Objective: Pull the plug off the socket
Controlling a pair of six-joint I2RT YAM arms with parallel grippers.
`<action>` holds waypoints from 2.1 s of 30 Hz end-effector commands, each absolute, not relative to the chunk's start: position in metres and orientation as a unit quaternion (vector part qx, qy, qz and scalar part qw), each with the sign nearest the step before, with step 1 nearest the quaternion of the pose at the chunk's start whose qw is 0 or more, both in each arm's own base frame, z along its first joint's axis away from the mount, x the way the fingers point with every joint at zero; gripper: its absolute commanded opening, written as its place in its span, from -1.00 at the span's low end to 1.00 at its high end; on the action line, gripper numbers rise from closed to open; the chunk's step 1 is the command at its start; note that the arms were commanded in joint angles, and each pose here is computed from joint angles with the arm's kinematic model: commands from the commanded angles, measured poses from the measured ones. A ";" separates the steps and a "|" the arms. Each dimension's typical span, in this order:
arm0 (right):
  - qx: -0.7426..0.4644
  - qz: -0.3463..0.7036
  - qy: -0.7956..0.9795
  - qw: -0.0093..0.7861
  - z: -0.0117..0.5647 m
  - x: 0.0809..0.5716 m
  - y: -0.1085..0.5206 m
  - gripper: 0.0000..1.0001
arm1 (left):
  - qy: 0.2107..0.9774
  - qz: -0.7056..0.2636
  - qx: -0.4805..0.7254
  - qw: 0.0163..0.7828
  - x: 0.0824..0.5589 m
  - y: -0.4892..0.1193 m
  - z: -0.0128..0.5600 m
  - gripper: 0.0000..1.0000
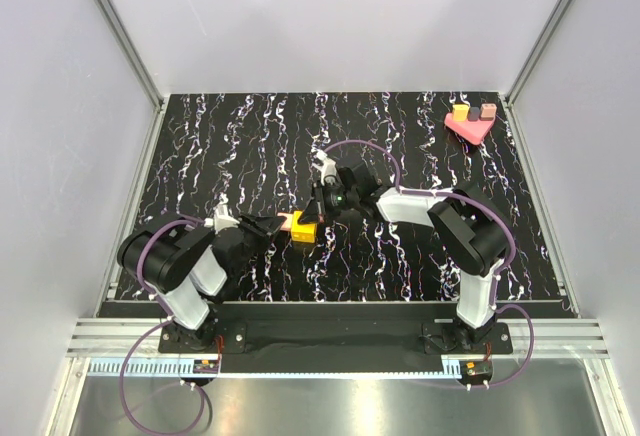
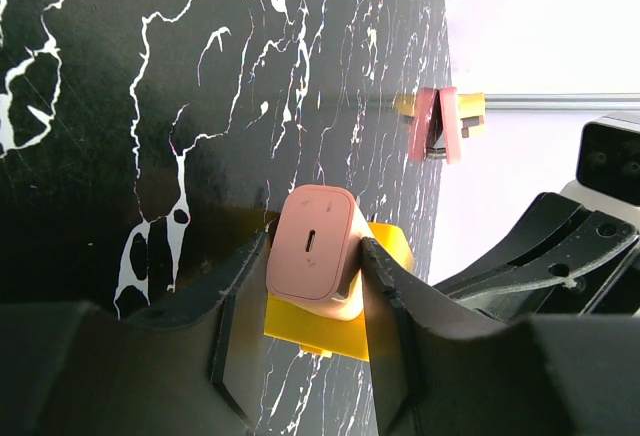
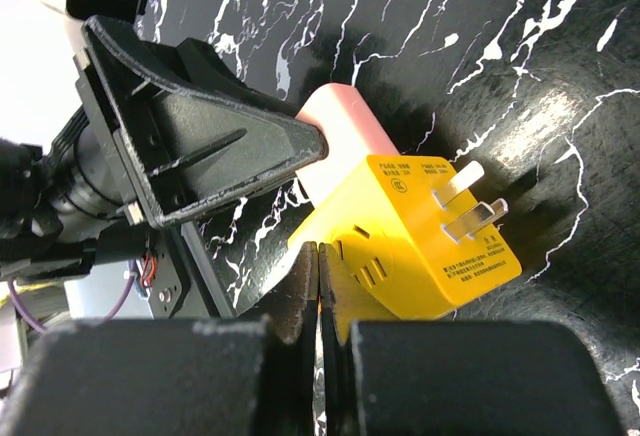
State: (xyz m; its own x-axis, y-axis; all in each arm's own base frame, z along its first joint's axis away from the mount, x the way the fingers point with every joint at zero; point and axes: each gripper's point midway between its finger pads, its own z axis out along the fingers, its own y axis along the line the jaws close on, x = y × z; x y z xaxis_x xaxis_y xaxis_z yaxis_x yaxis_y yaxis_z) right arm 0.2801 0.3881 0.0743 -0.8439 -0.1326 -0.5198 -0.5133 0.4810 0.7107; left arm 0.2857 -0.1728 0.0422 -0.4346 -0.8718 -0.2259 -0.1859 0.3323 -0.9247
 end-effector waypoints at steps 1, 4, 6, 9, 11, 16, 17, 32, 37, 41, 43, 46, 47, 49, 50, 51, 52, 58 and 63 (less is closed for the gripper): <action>-0.151 0.365 0.896 0.204 0.034 0.289 0.360 -1.00 | 0.624 -0.518 -0.329 0.485 0.295 -0.166 0.117 -0.98; -0.125 0.331 0.915 0.194 0.021 0.290 0.350 -1.00 | 0.629 -0.503 -0.330 0.492 0.295 -0.162 0.111 -1.00; -0.102 0.307 0.930 0.175 0.010 0.285 0.340 -1.00 | 0.633 -0.492 -0.330 0.499 0.296 -0.159 0.108 -1.00; -0.078 0.279 0.941 0.173 0.000 0.286 0.329 -1.00 | 0.629 -0.477 -0.317 0.525 0.299 -0.154 0.114 -1.00; -0.067 0.265 0.946 0.174 -0.005 0.286 0.324 -1.00 | 0.632 -0.465 -0.307 0.539 0.294 -0.149 0.115 -1.00; -0.057 0.246 0.951 0.177 -0.012 0.287 0.318 -1.00 | 0.623 -0.447 -0.297 0.569 0.291 -0.138 0.123 -1.00; -0.058 0.246 0.952 0.173 -0.015 0.286 0.318 -1.00 | 0.626 -0.442 -0.298 0.569 0.291 -0.137 0.121 -1.00; -0.056 0.248 0.954 0.157 -0.024 0.285 0.322 -1.00 | 0.658 -0.408 -0.379 0.507 0.295 -0.129 0.065 -1.00; -0.056 0.248 0.955 0.154 -0.026 0.285 0.322 -1.00 | 0.664 -0.401 -0.385 0.500 0.291 -0.128 0.058 -1.00; -0.057 0.249 0.955 0.154 -0.026 0.284 0.323 -1.00 | 0.664 -0.390 -0.381 0.512 0.288 -0.122 0.060 -1.00; -0.056 0.249 0.955 0.154 -0.026 0.285 0.323 -1.00 | 0.671 -0.379 -0.397 0.498 0.286 -0.119 0.047 -1.00; -0.057 0.248 0.955 0.150 -0.028 0.284 0.323 -1.00 | 0.684 -0.378 -0.409 0.472 0.284 -0.123 0.032 -1.00; -0.056 0.248 0.955 0.150 -0.029 0.285 0.323 -1.00 | 0.684 -0.382 -0.413 0.465 0.285 -0.125 0.030 -1.00; -0.054 0.248 0.956 0.149 -0.030 0.285 0.323 -1.00 | 0.688 -0.381 -0.416 0.456 0.285 -0.127 0.024 -1.00; -0.055 0.248 0.956 0.149 -0.030 0.285 0.323 -1.00 | 0.689 -0.381 -0.413 0.457 0.285 -0.128 0.025 -1.00; -0.055 0.248 0.956 0.148 -0.030 0.284 0.323 -1.00 | 0.689 -0.381 -0.408 0.463 0.286 -0.128 0.027 -1.00; -0.056 0.248 0.956 0.148 -0.030 0.284 0.324 -1.00 | 0.682 -0.387 -0.402 0.473 0.287 -0.128 0.036 -1.00; -0.056 0.248 0.956 0.147 -0.031 0.284 0.324 -1.00 | 0.649 -0.402 -0.380 0.522 0.290 -0.114 0.076 -1.00; -0.057 0.249 0.956 0.147 -0.032 0.285 0.324 -1.00 | 0.687 -0.356 -0.377 0.509 0.290 -0.109 0.057 -1.00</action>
State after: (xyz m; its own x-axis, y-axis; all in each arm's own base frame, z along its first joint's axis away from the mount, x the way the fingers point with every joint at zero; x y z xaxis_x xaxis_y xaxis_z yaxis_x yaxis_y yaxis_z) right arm 0.3169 0.3931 0.0728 -0.8738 0.0525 -0.4835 -0.3407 0.6434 0.6855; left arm 0.3063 -0.1378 0.0595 -0.2698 -0.8978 -0.3481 -0.1497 0.3962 -0.9059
